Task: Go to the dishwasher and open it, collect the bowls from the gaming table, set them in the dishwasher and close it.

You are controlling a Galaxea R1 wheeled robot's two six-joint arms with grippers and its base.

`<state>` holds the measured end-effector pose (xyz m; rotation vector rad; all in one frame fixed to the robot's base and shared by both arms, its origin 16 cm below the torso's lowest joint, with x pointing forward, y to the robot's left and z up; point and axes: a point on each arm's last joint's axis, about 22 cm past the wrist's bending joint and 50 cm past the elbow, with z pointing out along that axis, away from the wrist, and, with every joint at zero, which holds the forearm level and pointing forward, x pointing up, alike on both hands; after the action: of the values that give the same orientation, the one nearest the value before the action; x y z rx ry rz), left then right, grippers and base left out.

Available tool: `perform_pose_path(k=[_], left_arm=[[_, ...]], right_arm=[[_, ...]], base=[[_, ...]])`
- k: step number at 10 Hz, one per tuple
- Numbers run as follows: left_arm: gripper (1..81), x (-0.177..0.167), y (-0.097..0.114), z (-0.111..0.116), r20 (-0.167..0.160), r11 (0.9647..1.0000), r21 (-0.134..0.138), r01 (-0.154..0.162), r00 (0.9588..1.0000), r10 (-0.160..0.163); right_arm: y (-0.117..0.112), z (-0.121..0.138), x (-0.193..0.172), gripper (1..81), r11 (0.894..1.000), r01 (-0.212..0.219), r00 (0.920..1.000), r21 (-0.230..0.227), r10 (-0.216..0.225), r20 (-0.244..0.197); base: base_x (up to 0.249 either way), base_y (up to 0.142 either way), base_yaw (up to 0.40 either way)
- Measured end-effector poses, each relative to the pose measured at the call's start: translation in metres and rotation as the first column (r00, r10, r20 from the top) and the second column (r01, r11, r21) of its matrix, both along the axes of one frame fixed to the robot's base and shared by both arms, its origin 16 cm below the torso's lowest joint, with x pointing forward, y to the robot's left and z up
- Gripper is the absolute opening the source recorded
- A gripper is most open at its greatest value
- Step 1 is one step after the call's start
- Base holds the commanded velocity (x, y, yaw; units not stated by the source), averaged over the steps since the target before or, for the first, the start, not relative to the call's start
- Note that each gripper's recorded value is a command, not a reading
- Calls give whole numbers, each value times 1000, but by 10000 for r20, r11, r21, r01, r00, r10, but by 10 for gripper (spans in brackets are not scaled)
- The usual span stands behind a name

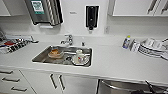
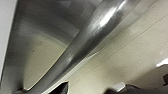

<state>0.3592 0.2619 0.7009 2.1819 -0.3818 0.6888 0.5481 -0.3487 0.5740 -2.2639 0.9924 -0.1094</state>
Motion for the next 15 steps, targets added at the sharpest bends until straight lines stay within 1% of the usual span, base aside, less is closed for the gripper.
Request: perform_pose_path(k=[1, 2, 3, 4, 5, 6, 7, 8, 10, 13, 14, 15], left_arm=[[811, 0, 0, 0, 6, 10000, 8, -2, 10000, 2], [811, 0, 0, -1, 6, 10000, 14, 2, 10000, -2], [811, 0, -2, -1, -3, 10000, -26, 36, 10000, -36], [811, 0, -2, -1, -3, 10000, -42, 46, 10000, -46], [811, 0, -3, -1, -2, 10000, -57, 63, 10000, -63], [811, 0, -4, -2, 5, 10000, -66, 73, 10000, -73], [811, 0, -6, -3, 4, 9999, -107, 102, 9999, -102], [811, 1, -6, -3, 10, 9999, -113, 98, 10000, -98], [811, 1, -6, -3, 4, 9999, -101, 100, 10000, -100], [811, 0, -5, -3, 0, 9999, -99, 99, 10000, -99], [811, 1, -5, -3, 2, 9999, -96, 94, 10000, -94], [811, 1, -4, -5, -7, 10000, -49, 82, 10000, -82]], right_arm=[[4, -9, -5, 811, 10000, -7, 9999, 24, 7, -168], [0, -11, -7, 811, 10000, 31, 9997, -27, -32, -230], [-5, -10, -5, 811, 9999, 98, 9998, -83, -100, -188], [-13, -1, -1, 811, 9997, 174, 9998, -169, -174, -32], [-25, 13, 7, 811, 9991, 330, 9992, -284, -324, 231], [-34, 20, 8, 811, 9984, 430, 9985, -364, -417, 353], [-37, 25, 7, 811, 9983, 440, 9984, -384, -425, 384], [-36, 29, 11, 811, 9983, 455, 9980, -363, -438, 462], [-28, 33, 20, 811, 9986, 488, 9975, -182, -478, 515], [-7, 19, 38, 811, 9987, 500, 9979, 49, -502, 417], [-7, 13, 40, 811, 9982, 605, 9976, 43, -607, 331], [-12, 7, 41, 811, 9974, 724, 9971, -39, -723, 248]], base=[[0, 0, 0], [0, 0, 0], [0, 0, 0], [0, 0, 0], [0, 0, 0], [0, 0, 0], [0, 0, 0], [0, 0, 0], [0, 0, 0], [0, 0, 0], [0, 0, 0], [0, 0, 0]])
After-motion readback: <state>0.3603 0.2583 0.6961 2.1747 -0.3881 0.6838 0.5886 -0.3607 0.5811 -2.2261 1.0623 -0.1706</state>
